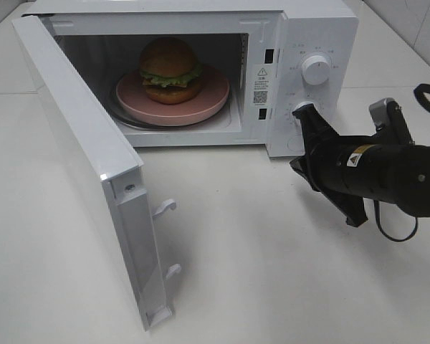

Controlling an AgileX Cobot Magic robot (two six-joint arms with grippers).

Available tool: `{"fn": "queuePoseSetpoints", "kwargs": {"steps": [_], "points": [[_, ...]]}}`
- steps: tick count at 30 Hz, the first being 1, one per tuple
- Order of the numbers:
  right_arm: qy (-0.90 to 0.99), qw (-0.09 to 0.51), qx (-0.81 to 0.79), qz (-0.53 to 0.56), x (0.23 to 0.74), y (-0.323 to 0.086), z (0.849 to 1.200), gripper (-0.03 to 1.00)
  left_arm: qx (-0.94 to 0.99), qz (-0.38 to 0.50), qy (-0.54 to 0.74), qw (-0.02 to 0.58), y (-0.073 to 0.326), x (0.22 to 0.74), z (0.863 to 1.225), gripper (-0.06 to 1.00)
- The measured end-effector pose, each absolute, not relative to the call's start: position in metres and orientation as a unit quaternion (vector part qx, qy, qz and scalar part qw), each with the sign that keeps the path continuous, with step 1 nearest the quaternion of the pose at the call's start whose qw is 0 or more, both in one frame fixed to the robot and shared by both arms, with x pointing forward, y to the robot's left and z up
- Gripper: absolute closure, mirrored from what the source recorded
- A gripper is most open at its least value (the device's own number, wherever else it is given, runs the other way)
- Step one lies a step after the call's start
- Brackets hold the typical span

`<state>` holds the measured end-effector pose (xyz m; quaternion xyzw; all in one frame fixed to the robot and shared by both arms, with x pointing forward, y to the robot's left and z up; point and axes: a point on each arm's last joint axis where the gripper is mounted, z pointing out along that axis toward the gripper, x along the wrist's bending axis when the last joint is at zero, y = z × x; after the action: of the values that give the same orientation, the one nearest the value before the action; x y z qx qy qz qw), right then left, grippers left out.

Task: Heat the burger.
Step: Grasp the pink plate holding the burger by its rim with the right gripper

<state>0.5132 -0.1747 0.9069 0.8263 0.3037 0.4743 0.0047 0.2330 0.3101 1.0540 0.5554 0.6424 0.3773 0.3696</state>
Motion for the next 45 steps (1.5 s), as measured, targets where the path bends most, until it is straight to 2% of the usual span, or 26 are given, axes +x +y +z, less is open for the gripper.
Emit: {"fn": "queuePoseSetpoints", "kwargs": {"steps": [7,13,22,37,45], "points": [[0.38,0.015,0.8,0.464,0.502,-0.174,0.932,0.97,0.555,0.377,0.642,0.37,0.31,0.233,1.054,-0.04],[0.481,0.053,0.756,0.441,0.487,-0.178,0.953,0.96,0.555,0.377,0.642,0.37,0.31,0.233,1.054,-0.04],[0.612,0.105,0.69,0.373,0.469,-0.187,0.966,0.95,0.555,0.377,0.642,0.37,0.31,0.233,1.054,-0.04],[0.771,0.124,0.577,0.239,0.46,-0.191,0.986,0.94,0.555,0.377,0.642,0.37,0.31,0.233,1.054,-0.04],[0.866,0.152,0.433,0.198,0.467,-0.188,1.006,0.91,0.555,0.377,0.642,0.37,0.31,0.233,1.054,-0.04]]}}
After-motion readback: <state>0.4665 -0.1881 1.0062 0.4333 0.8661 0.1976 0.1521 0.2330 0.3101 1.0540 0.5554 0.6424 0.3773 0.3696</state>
